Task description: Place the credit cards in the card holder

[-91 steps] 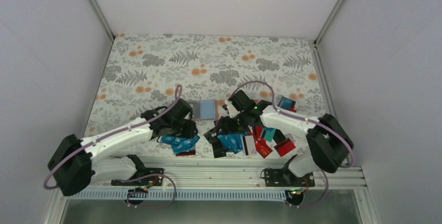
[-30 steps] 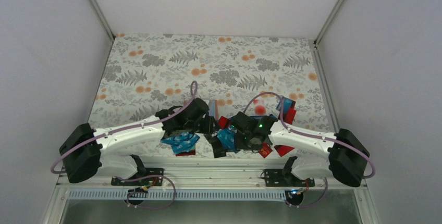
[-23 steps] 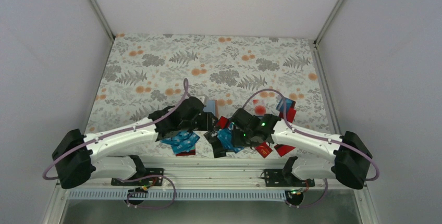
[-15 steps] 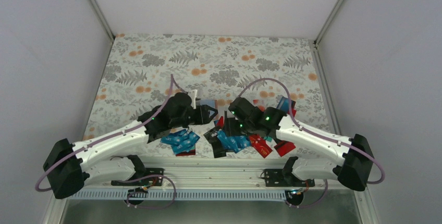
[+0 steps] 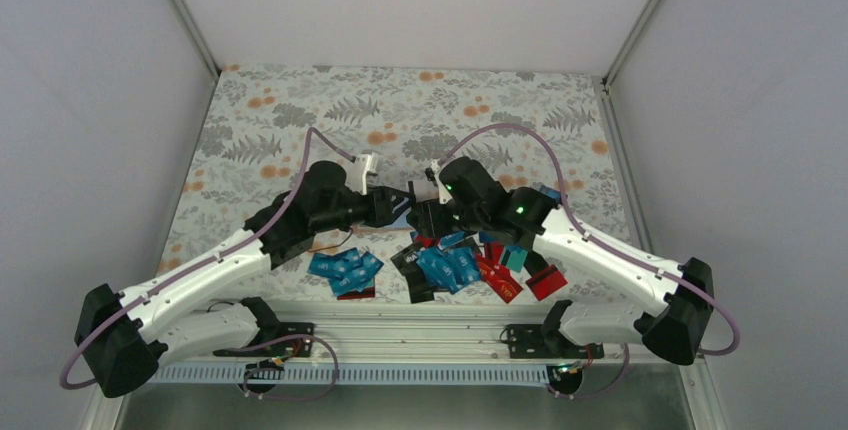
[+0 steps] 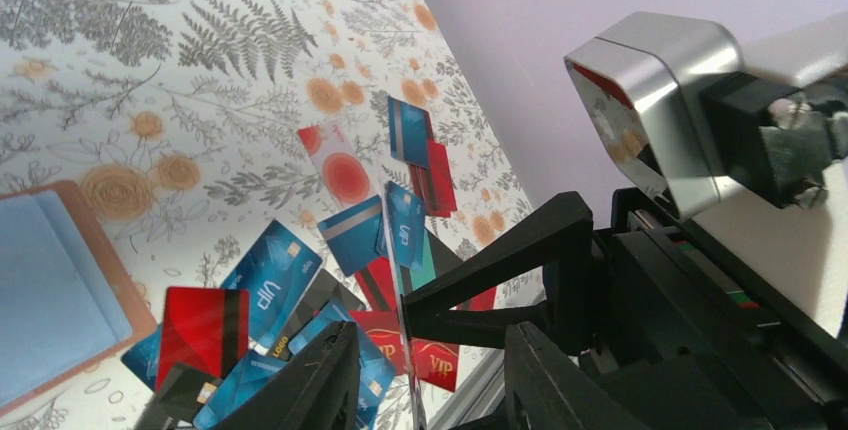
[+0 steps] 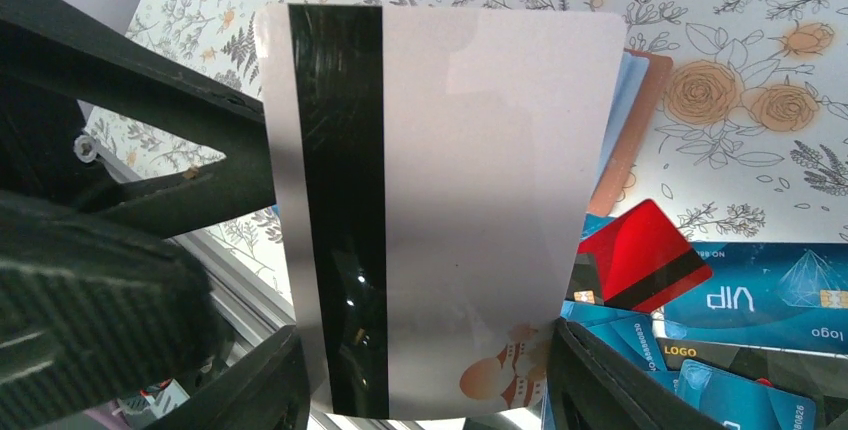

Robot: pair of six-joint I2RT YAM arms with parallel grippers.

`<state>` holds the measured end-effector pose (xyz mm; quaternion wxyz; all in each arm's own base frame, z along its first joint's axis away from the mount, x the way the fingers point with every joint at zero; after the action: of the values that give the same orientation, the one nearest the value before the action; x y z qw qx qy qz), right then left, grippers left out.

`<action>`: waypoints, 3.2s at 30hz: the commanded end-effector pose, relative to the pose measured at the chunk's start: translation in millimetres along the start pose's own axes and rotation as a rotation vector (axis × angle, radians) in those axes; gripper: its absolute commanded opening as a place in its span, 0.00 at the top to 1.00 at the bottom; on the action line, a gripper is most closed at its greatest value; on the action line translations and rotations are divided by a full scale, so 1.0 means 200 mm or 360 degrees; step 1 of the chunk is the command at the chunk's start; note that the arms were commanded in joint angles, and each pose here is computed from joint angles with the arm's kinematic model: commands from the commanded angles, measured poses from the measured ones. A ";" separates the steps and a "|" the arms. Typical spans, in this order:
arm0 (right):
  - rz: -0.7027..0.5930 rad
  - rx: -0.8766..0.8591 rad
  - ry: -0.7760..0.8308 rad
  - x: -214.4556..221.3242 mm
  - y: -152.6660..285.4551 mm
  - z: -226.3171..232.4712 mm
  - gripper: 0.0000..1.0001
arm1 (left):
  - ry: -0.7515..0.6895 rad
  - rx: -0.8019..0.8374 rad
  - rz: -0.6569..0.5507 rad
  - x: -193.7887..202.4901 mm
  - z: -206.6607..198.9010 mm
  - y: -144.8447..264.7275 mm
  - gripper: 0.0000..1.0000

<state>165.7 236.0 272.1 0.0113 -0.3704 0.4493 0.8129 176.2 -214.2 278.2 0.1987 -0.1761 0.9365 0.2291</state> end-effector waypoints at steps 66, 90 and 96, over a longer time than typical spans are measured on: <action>-0.0303 -0.0193 -0.0047 -0.25 -0.15 -0.41 0.00 | 0.0150 -0.0630 -0.0186 -0.23 0.52 0.07 0.98; 0.0104 -0.0598 -0.0270 -0.16 -0.63 -0.60 0.02 | 0.0217 -0.0374 0.0123 -0.12 0.85 -0.11 0.98; 0.0138 -0.0586 -0.0290 -0.13 -0.68 -0.63 0.03 | 0.0250 -0.0380 0.0120 -0.12 0.91 -0.15 0.98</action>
<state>299.7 231.3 147.7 -0.0543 -0.2568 0.3198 0.9104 256.5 -141.4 133.6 0.0778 -0.1804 0.9170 0.3471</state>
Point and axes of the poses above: each gripper's point midway between its finger pads, its own y axis back along the fingers, its own z axis along the line the jaws close on, x = y × z, the point moved 9 cm from there along y, back along the fingers, and after that the axes turned 11 degrees about y, right-handed, at the moved point
